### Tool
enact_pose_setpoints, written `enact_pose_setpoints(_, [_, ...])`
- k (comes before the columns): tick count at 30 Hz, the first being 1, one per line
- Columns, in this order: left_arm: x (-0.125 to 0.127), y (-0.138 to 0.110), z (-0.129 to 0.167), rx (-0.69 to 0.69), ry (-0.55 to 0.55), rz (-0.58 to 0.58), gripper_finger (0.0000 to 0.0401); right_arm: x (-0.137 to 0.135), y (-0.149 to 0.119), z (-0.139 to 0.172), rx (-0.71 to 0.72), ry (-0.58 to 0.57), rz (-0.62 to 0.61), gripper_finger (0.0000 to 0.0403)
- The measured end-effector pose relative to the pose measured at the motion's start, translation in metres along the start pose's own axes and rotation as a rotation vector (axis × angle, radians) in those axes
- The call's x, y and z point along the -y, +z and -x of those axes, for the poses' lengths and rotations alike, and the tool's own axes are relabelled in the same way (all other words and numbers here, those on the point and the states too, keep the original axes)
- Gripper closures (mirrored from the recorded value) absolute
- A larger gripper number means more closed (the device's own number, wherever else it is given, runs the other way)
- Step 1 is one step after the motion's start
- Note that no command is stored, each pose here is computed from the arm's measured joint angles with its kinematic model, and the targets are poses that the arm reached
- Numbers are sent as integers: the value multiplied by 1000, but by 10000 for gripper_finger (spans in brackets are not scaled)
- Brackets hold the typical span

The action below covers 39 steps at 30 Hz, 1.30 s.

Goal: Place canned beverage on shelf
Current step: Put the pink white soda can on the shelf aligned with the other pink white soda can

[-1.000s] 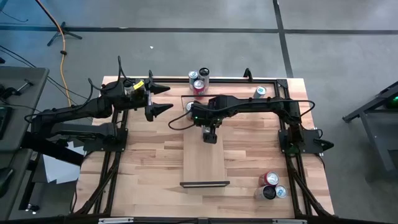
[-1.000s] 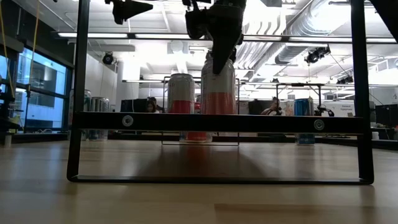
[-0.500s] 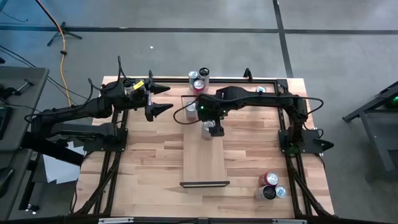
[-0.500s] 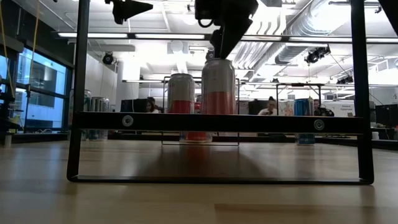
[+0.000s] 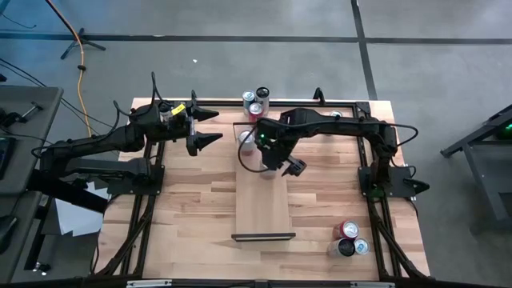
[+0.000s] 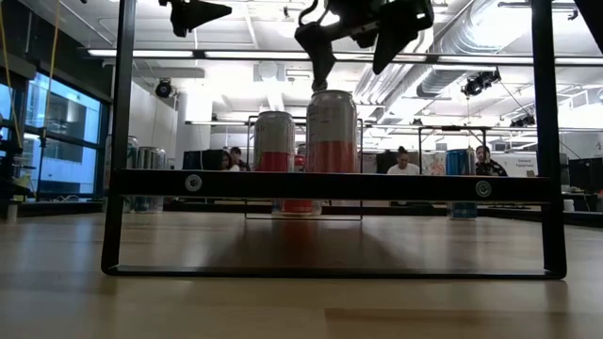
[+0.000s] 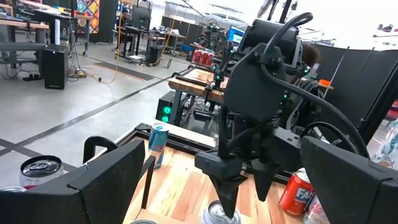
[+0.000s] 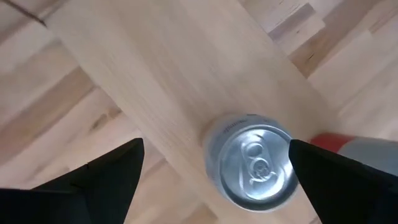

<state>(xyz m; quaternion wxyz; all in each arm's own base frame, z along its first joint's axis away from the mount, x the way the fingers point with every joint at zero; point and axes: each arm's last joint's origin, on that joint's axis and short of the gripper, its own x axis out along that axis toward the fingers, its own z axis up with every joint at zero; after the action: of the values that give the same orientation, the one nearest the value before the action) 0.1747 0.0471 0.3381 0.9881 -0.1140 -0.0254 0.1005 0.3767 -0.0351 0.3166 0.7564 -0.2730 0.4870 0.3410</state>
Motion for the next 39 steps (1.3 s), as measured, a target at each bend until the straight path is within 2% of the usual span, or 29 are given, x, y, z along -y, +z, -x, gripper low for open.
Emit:
enact_pose_setpoints(11, [0, 0, 0, 2, 3, 1, 11, 8, 4, -3, 21, -71, 196, 18])
enact_pose_setpoints(17, [0, 0, 0, 3, 4, 34, 11, 13, -2, -14, -6, -27, 175, 18])
enact_pose_setpoints(31, [0, 0, 0, 0, 5, 44, 11, 17, -6, -17, 15, -12, 134, 18])
enact_pose_setpoints(39, [0, 0, 0, -1, 5, 44, 11, 20, -4, -17, 26, -52, -23, 18])
